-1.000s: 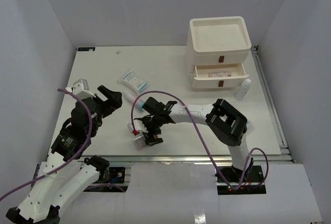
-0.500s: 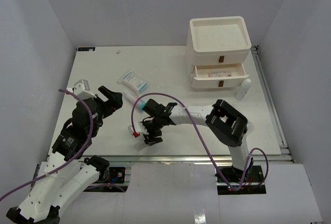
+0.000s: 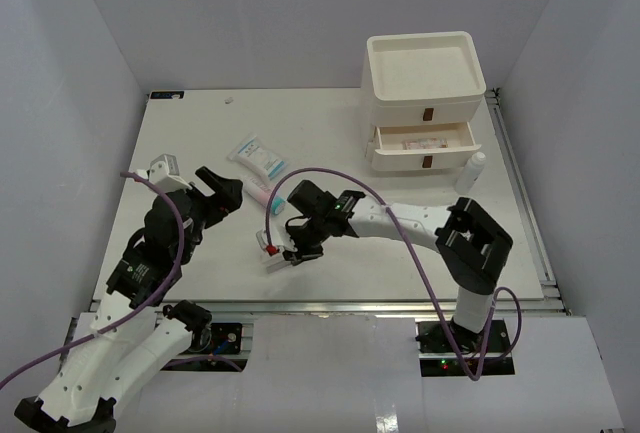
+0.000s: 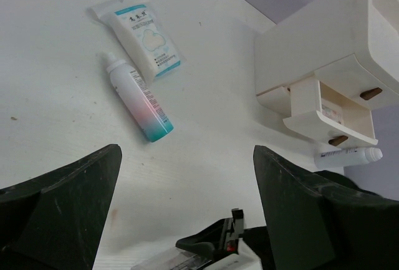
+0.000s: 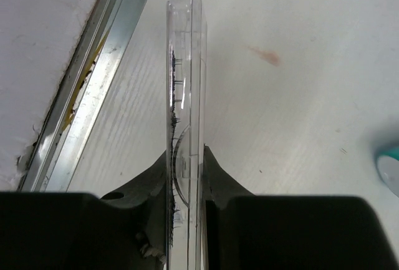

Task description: Organize the makeup

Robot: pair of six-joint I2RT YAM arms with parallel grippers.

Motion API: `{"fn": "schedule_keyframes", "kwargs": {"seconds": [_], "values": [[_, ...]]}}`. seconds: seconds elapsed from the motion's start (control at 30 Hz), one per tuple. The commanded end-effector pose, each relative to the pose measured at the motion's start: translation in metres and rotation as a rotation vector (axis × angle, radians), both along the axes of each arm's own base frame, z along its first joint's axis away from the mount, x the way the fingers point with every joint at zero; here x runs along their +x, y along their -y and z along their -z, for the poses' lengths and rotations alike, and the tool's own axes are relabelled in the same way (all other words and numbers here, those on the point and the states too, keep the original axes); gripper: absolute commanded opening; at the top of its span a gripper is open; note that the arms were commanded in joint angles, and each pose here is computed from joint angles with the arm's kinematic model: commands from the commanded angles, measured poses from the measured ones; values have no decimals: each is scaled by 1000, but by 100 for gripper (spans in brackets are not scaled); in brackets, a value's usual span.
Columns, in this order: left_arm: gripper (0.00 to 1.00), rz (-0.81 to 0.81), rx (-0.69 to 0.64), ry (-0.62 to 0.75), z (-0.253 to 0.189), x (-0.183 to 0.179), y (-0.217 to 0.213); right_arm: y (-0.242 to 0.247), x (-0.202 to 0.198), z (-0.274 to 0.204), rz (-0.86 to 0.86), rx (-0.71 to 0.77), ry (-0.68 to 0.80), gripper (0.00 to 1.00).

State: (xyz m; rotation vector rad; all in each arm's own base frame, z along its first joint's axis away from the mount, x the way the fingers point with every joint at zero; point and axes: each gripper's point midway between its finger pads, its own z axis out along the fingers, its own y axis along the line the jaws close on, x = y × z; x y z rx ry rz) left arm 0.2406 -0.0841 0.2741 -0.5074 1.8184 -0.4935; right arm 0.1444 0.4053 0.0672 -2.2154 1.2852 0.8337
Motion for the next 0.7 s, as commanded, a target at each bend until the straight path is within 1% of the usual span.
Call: {"fn": "schedule_keyframes", "kwargs": {"seconds": [0.0,0.1,0.17,0.23,0.3,0.4,0.5,0.57,0.67], "values": [[98,77,-41,4,9,6,20,27,35,-59,113,82,39,8],[98,151,-72,19,10,13,39,62,73,-95,221,119,99,8],[98,196,-84,16,16,20,53,87,98,-118,292,145,164,8],[98,261,-95,1,22,26,69,125,136,-136,424,150,239,8],[98,326,-107,-9,26,30,85,153,159,-152,513,149,314,8],[98,420,-121,-30,35,42,110,213,205,-182,709,130,442,8],[98,491,-138,-46,39,48,128,279,243,-196,876,73,543,8],[98,531,-148,-45,38,51,138,307,262,-200,921,33,619,8],[98,564,-155,-59,42,58,148,336,284,-206,948,-13,717,8]]}}
